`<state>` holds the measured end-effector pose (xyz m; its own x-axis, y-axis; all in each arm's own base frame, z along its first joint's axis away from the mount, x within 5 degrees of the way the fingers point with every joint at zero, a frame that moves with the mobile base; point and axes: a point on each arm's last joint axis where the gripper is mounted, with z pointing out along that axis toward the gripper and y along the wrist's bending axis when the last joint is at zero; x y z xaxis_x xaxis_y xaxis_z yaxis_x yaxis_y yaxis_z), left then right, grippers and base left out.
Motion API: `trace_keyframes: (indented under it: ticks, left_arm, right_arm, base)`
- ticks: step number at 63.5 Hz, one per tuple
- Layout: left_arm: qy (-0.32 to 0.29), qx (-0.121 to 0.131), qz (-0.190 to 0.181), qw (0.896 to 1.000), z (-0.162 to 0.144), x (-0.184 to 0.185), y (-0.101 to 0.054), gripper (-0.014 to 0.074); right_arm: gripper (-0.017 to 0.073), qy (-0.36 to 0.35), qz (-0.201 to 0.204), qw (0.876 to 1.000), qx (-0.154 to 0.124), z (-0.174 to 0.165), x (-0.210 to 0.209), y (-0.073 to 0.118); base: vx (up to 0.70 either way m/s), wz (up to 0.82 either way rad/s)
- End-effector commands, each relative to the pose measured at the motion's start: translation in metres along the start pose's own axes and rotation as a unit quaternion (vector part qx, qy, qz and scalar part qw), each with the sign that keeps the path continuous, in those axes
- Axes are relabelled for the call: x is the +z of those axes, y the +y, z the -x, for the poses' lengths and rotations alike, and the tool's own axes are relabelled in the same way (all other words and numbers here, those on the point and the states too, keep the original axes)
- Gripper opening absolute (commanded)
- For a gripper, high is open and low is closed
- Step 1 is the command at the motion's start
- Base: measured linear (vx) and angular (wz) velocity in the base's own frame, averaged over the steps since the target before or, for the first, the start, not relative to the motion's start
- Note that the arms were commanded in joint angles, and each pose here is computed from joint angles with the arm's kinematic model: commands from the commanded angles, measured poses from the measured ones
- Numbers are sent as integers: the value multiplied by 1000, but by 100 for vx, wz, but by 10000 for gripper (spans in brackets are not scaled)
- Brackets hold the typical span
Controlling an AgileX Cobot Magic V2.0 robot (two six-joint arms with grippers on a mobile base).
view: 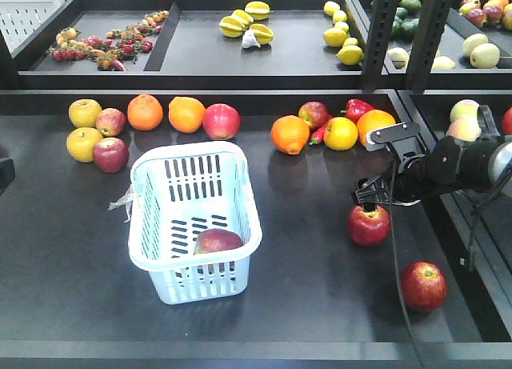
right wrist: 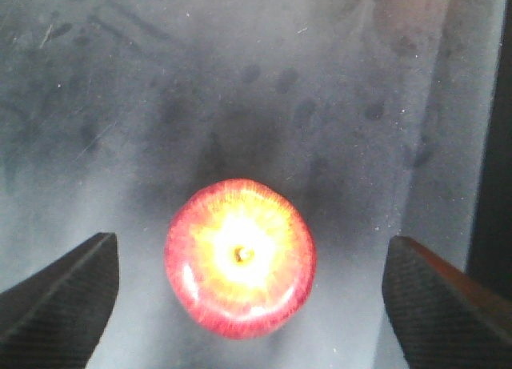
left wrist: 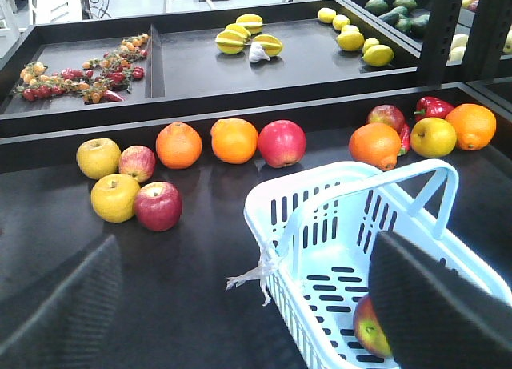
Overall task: Pick three apples into basket with both arms
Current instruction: 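Lower the right gripper and grasp the second red apple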
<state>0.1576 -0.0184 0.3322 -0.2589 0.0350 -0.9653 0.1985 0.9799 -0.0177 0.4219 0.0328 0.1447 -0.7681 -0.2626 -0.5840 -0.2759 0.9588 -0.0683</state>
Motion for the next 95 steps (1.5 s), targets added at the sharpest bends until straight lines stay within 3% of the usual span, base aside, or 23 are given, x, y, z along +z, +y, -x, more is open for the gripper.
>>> trace_keyframes:
  ticks: [1, 60, 70, 81, 95]
  left_arm:
    - [-33, -13, 13, 999, 12, -3, 2, 593]
    - [-33, -13, 13, 999, 12, -3, 2, 593]
    - [-33, -13, 13, 999, 12, -3, 2, 593]
    - [-33, -13, 13, 999, 12, -3, 2, 593]
    - [-33, -13, 13, 999, 12, -3, 2, 593]
  right_arm:
    - [650, -47, -17, 999, -6, 19, -12, -5]
    - [633, 2, -3, 1000, 21, -6, 43, -3]
    - [540, 10, 0, 1000, 24, -8, 45, -2]
    - [364, 28, 10, 999, 23, -11, 45, -1]
    - [333, 26, 13, 1000, 5, -1, 23, -1]
  base:
    - [0, 0]
    - [0, 0]
    - [0, 0]
    - [0, 0]
    - [0, 0]
